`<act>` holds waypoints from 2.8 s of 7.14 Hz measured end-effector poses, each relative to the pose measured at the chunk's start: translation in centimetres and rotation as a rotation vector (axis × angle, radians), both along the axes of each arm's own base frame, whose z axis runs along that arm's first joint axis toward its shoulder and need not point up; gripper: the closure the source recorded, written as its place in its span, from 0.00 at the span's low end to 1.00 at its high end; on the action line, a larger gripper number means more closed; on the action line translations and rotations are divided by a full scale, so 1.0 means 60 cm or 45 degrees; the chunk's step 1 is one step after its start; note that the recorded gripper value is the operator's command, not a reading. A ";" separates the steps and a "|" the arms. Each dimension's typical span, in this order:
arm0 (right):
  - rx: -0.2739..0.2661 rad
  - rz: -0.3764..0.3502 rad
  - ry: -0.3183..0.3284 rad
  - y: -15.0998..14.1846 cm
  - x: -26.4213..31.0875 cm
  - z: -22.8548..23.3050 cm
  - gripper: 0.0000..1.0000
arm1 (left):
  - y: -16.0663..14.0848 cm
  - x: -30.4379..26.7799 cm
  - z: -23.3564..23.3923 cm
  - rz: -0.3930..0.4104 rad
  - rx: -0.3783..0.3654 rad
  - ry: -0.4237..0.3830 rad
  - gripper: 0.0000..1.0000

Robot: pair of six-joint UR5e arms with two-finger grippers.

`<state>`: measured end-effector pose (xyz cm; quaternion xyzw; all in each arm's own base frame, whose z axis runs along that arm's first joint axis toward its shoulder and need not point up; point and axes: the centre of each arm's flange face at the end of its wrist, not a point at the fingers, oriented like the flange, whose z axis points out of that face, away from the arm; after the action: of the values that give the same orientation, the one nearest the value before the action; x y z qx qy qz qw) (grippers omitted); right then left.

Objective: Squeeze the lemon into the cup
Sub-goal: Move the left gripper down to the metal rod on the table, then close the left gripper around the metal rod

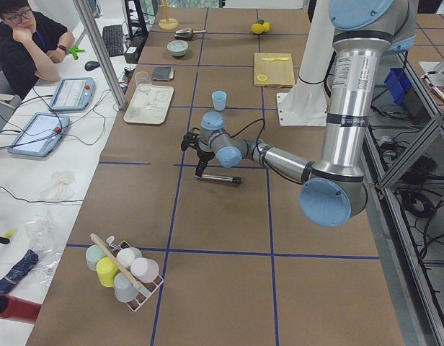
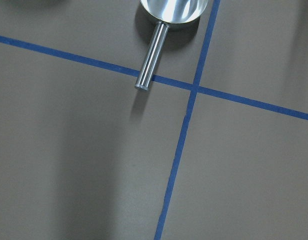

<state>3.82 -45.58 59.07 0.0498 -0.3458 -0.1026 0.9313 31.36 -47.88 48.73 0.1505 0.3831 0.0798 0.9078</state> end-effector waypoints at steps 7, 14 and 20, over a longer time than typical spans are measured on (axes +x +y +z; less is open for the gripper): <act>-0.004 0.001 0.004 0.000 0.000 0.003 0.00 | -0.030 0.024 0.020 -0.044 -0.066 -0.012 0.30; -0.004 -0.001 0.005 -0.001 0.000 0.003 0.00 | -0.023 0.024 0.040 -0.033 -0.087 -0.029 0.36; -0.005 -0.003 0.006 0.000 0.000 0.006 0.00 | -0.021 0.026 0.035 -0.038 -0.092 -0.019 0.52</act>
<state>3.85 -45.58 59.43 0.0472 -0.3440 -0.1031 0.9321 32.95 -49.16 50.83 0.1226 0.3765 0.0534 0.9167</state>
